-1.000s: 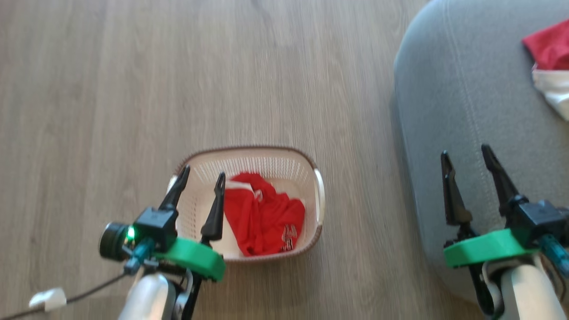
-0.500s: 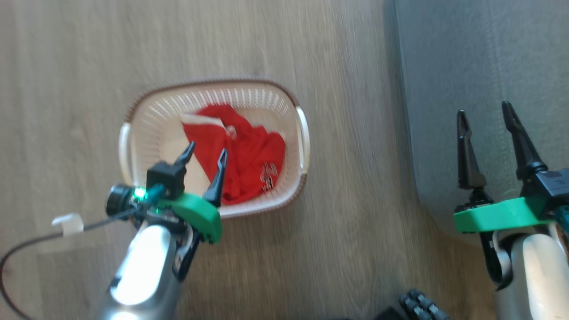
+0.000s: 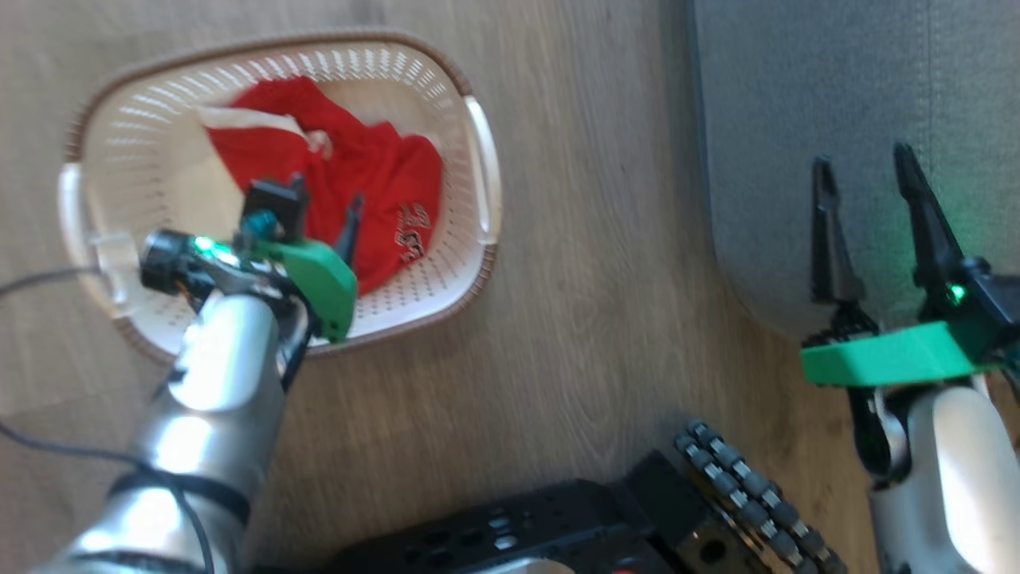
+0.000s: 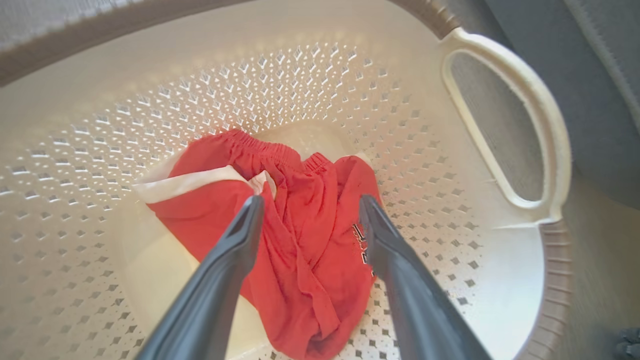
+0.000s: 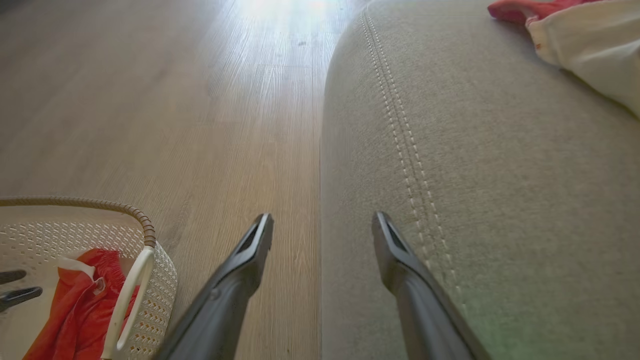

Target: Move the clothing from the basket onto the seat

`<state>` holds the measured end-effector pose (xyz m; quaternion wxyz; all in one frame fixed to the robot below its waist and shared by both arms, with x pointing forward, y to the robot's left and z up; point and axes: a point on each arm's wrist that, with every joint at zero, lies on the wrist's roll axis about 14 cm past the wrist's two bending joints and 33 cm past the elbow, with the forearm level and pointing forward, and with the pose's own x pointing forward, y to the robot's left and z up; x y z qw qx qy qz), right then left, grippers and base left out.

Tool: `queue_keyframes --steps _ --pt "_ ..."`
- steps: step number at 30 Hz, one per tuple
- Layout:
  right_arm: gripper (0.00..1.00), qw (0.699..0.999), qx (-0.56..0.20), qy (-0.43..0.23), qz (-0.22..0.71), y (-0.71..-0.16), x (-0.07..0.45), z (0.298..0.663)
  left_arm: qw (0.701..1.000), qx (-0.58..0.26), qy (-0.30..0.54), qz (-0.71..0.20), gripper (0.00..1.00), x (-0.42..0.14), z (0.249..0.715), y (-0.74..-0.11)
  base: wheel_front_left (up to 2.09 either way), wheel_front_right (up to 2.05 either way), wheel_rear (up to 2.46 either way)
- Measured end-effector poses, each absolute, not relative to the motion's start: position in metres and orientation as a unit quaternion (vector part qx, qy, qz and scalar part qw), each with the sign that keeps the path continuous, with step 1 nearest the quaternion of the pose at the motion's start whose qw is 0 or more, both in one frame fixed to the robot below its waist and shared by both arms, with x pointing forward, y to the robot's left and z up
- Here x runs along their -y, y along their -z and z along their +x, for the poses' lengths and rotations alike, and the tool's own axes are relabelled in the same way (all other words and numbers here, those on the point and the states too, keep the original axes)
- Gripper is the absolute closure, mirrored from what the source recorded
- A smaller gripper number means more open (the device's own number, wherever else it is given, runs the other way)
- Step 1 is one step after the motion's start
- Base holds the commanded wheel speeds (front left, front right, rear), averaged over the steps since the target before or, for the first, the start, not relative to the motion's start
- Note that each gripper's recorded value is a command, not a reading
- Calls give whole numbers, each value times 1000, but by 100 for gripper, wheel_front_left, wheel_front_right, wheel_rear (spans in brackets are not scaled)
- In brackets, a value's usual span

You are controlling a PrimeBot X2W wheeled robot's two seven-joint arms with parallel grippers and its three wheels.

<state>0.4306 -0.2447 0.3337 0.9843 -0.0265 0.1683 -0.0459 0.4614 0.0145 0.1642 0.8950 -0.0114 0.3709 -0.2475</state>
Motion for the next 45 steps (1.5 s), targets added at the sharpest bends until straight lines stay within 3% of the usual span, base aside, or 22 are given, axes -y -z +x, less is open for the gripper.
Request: queue_keyframes --steps 15,28,33,40,41,42,43,45 --pt "0 976 -210 58 0 -303 248 423 835 -493 232 70 0 -22 462 -63 0 0 0" --pt "0 973 -226 40 3 -286 236 423 766 -541 301 172 0 -19 450 -34 0 0 0" --pt "0 974 -224 39 3 -286 236 425 711 -547 342 280 0 -43 444 -25 0 0 0" --pt "0 974 -222 39 3 -284 235 427 702 -565 330 281 0 -53 440 -22 0 0 0" --pt "0 974 -222 40 3 -284 236 427 701 -568 328 281 5 -54 440 -22 0 0 0" --pt "0 974 -222 40 3 -284 236 428 702 -570 325 278 68 -55 439 -21 0 0 0" --pt "0 974 -222 40 3 -284 235 428 701 -571 324 277 100 -56 439 -21 0 0 0" --pt "0 974 -222 39 2 -284 235 428 700 -574 325 275 100 -57 439 -21 0 0 0"
